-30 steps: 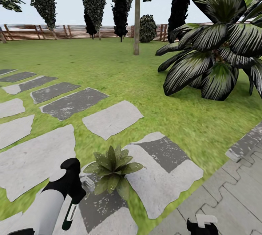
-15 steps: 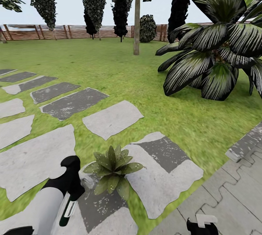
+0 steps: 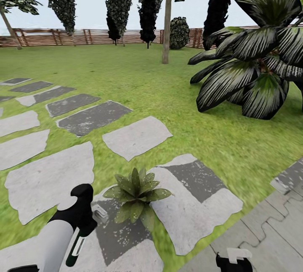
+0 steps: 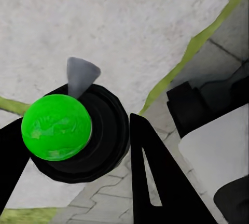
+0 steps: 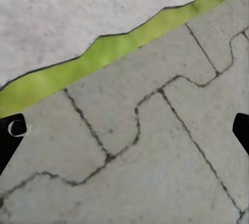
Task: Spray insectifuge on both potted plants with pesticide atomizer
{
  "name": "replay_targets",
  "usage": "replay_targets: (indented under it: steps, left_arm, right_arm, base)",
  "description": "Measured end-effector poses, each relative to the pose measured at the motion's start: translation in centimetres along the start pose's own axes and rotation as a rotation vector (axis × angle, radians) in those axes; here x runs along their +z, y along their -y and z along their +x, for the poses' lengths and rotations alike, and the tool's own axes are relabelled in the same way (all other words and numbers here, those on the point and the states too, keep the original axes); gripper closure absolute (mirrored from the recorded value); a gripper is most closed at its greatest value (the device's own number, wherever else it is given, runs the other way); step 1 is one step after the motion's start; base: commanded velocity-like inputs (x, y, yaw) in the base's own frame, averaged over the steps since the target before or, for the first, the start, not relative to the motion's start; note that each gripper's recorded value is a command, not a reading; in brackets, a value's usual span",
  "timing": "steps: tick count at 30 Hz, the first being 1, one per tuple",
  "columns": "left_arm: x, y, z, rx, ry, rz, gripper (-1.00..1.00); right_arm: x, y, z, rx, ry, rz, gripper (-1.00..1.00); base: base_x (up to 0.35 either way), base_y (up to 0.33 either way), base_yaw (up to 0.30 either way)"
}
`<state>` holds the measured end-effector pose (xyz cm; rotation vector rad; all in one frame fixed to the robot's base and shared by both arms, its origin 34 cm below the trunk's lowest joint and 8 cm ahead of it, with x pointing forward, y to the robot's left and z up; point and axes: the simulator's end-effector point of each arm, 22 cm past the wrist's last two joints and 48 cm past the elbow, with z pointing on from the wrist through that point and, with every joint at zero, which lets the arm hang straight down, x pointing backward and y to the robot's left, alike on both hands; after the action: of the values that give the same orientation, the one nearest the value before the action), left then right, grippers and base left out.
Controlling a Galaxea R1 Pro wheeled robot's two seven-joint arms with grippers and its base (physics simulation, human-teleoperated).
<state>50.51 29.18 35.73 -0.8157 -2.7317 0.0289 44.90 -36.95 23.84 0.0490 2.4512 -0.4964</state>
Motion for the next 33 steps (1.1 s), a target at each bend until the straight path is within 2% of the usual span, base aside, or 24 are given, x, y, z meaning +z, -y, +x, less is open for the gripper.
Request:
replay_targets:
  steps: [5,10,14,16,20,24,33]
  left_arm:
    - [0.0,-0.5,-0.3,0.006,0.003,-0.039,1.00]
    - [0.4,-0.2,-0.3,0.007,-0.001,-0.032,1.00]
    - [1.1,1.0,-0.2,0.020,-0.018,-0.006,1.00]
    - [1.1,2.3,-0.9,0.035,-0.013,0.007,1.00]
    - [1.1,3.1,-1.4,0.045,-0.007,0.014,1.00]
    - [0.4,5.9,-3.7,0.083,0.024,0.031,1.00]
    - [0.4,6.8,-4.1,0.093,0.027,0.041,1.00]
  right_arm:
    - [0.0,0.1,0.0,-0.001,0.000,0.002,-1.00]
    - [0.0,0.1,0.0,-0.001,0.000,0.002,-1.00]
    - [0.0,0.1,0.0,-0.001,0.000,0.001,-1.00]
    - [0.0,0.1,0.0,0.000,0.000,0.001,-1.00]
    - [0.0,0.2,0.0,0.002,0.000,0.003,-1.00]
    - [0.1,0.3,-0.1,0.001,0.002,0.005,-1.00]
    - [0.1,0.6,-0.2,-0.005,0.005,0.007,-1.00]
  base:
    - [0.090,-0.123,0.009]
    - [0.115,-0.221,0.000]
    - [0.013,-0.070,0.010]
    - [0.001,-0.007,0.188]
    - [0.000,-0.001,0.258]
    - [0.136,0.000,0.101]
    - [0.319,0.000,0.003]
